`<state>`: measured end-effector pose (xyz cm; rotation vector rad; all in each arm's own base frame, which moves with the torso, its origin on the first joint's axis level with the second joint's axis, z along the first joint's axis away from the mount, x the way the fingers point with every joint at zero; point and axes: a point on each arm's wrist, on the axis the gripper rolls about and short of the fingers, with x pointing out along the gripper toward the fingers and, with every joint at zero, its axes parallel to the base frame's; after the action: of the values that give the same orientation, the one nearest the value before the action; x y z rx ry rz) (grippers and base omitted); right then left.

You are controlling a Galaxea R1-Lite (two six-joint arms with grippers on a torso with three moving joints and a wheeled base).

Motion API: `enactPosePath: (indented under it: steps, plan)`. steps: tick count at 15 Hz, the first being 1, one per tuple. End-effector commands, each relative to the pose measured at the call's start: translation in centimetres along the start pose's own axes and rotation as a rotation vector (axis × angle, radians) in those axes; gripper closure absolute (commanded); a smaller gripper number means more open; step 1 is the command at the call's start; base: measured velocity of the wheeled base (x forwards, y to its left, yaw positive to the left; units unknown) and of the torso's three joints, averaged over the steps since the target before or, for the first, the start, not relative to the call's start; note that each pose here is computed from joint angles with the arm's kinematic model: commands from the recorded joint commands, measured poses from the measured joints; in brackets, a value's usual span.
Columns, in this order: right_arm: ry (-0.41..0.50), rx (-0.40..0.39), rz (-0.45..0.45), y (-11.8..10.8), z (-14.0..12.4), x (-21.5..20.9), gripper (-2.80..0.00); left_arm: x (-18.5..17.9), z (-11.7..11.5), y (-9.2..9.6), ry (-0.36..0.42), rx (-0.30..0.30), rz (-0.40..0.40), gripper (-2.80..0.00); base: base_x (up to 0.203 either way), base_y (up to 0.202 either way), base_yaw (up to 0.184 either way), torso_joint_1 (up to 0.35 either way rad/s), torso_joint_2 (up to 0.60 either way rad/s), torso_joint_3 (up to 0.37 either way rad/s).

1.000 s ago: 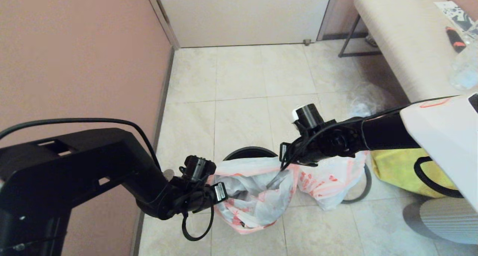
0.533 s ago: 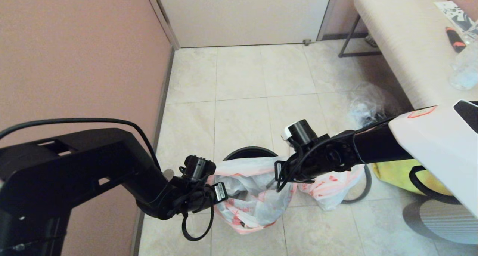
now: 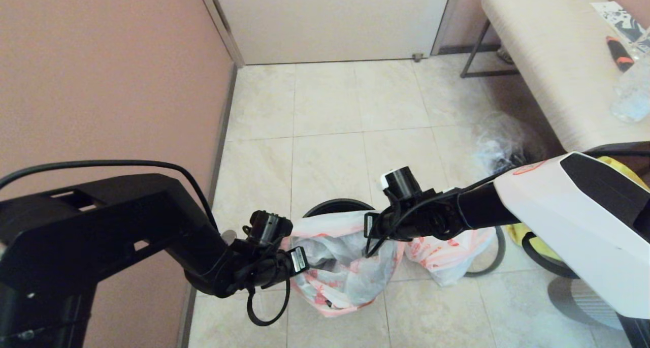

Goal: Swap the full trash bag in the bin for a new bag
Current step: Put the new garbage bag on the trash can

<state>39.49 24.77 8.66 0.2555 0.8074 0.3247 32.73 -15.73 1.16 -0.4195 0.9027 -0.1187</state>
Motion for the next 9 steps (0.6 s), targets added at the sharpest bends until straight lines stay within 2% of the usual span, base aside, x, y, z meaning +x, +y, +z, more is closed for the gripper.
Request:
enactPosePath:
  steps: [1,3,7,9]
  plan:
    - [-0.064,0.012,0.024,-0.2,0.6,0.5,0.0,0.0,0.0,0.0,-0.002,-0.004,-0.001,0.0,0.0,0.0,0.0,0.0,0.0,0.0]
    - [-0.187,0.022,0.087,-0.3,1.7,1.7,0.0,0.1,-0.1,0.0,0.0,-0.001,0.001,0.0,0.0,0.0,0.0,0.0,0.0,0.0]
    - [-0.274,0.019,0.128,0.6,4.5,2.1,0.0,0.1,-0.4,-0.2,0.006,0.008,0.001,0.0,0.0,0.0,0.0,0.0,0.0,0.0]
    - [-0.271,0.01,0.114,0.5,5.3,3.4,0.0,0.1,-0.5,-0.3,0.007,0.009,0.0,0.0,0.0,0.0,0.0,0.0,0.0,0.0]
